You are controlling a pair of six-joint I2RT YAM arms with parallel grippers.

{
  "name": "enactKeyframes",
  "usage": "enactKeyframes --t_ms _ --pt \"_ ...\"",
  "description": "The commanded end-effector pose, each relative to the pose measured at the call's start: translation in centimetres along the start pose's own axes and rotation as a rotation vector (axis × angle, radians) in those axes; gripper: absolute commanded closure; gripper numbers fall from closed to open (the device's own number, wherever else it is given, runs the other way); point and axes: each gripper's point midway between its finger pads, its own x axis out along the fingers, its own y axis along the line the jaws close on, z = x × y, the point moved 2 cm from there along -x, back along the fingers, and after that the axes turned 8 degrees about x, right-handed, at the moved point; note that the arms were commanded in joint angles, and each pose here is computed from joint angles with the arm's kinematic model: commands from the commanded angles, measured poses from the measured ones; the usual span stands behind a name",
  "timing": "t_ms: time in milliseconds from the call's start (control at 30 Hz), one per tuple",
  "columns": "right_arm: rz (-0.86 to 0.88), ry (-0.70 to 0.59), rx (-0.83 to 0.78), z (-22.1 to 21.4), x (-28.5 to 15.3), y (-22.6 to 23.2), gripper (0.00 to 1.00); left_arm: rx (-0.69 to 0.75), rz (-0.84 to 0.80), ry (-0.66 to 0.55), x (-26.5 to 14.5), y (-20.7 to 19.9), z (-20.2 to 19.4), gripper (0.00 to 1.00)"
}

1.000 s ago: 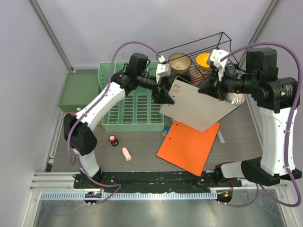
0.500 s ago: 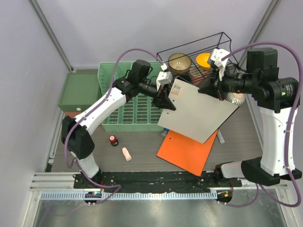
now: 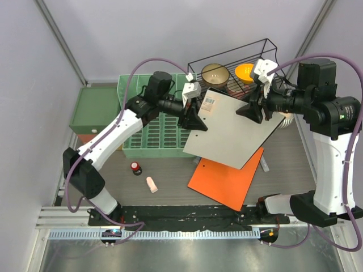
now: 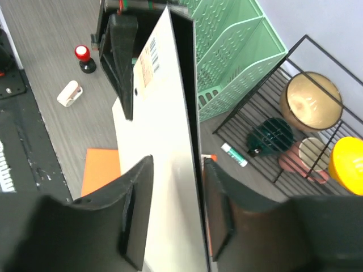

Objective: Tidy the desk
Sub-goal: Pick up the folder from the folder, then place the folder in the storage box.

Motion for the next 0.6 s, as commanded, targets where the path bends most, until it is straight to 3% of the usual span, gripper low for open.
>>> enactKeyframes --t_ms 0,200,267,300,433,567 --pt "0.032 0.090 0.089 -2.3 -1.1 2.1 0.46 0.081 0.097 -0.093 -3.2 0.5 4.4 1.00" --pt "0.008 0.092 0.106 -1.8 -0.9 1.5 0.39 0.071 0.134 -0.127 -5.7 0.4 4.2 1.00" --pt "-0.011 0.081 0.102 -1.3 -1.2 1.2 0.27 0.076 0.167 -0.129 -6.7 0.5 4.3 1.00" --pt "-0.035 0.078 0.103 -1.0 -1.2 0.8 0.15 0.058 0.183 -0.126 -7.1 0.6 4.0 1.00" --pt "-0.141 0.035 0.123 0.1 -1.7 -0.5 0.14 0.000 0.402 -0.111 -10.2 2.7 3.7 1.00" --pt "-0.199 0.015 0.157 0.1 -1.7 -1.3 0.14 0.049 0.665 -0.109 -14.1 3.3 4.5 1.00"
